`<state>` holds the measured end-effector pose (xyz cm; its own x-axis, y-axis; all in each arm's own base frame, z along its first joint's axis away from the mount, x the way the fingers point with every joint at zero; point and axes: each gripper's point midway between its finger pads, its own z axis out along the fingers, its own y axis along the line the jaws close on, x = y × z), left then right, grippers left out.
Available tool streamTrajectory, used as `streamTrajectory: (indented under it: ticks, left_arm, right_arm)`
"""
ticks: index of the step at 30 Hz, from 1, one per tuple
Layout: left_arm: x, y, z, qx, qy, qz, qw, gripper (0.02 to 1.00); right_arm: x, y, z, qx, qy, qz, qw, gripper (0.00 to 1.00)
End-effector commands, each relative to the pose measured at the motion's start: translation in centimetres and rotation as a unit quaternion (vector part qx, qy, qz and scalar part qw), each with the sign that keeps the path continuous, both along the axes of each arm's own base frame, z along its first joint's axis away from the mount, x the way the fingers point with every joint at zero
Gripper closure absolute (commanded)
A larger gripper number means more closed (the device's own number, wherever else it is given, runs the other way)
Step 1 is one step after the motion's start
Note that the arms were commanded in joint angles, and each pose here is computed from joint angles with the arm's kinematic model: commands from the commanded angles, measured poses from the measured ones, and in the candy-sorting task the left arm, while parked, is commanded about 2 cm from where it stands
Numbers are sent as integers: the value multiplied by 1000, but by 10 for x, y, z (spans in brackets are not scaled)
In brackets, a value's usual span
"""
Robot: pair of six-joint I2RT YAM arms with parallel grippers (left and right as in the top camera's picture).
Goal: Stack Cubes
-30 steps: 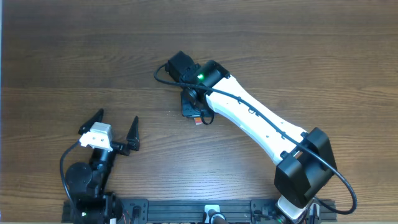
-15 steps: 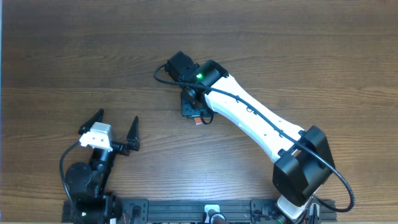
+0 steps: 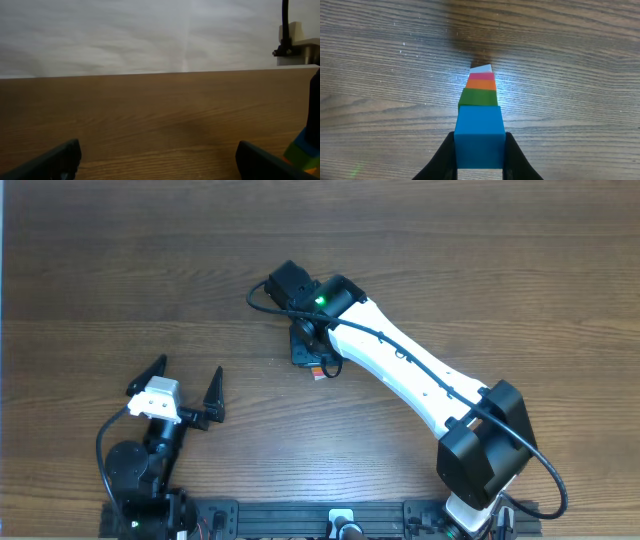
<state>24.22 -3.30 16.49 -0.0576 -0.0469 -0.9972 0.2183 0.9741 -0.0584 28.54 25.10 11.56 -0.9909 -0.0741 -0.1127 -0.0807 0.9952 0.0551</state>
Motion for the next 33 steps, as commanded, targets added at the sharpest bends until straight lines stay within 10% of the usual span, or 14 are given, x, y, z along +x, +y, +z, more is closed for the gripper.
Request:
streamTrajectory:
  ticks: [1,4,29,33]
  left_arm:
    - [0,0,-1,5,-1,-2,1000,18]
    - [0,0,-1,5,-1,-2,1000,18]
    - [0,0,-1,5,-1,-2,1000,20]
    - [0,0,-1,5,-1,-2,1000,18]
  right_arm:
    - [5,1,-5,-4,3,-1,1000,965]
    - [4,2,-5,-2,5,7,1000,702]
    - [4,2,-5,-1,4,7,1000,316]
    - [4,2,-5,-1,4,7,1000,9]
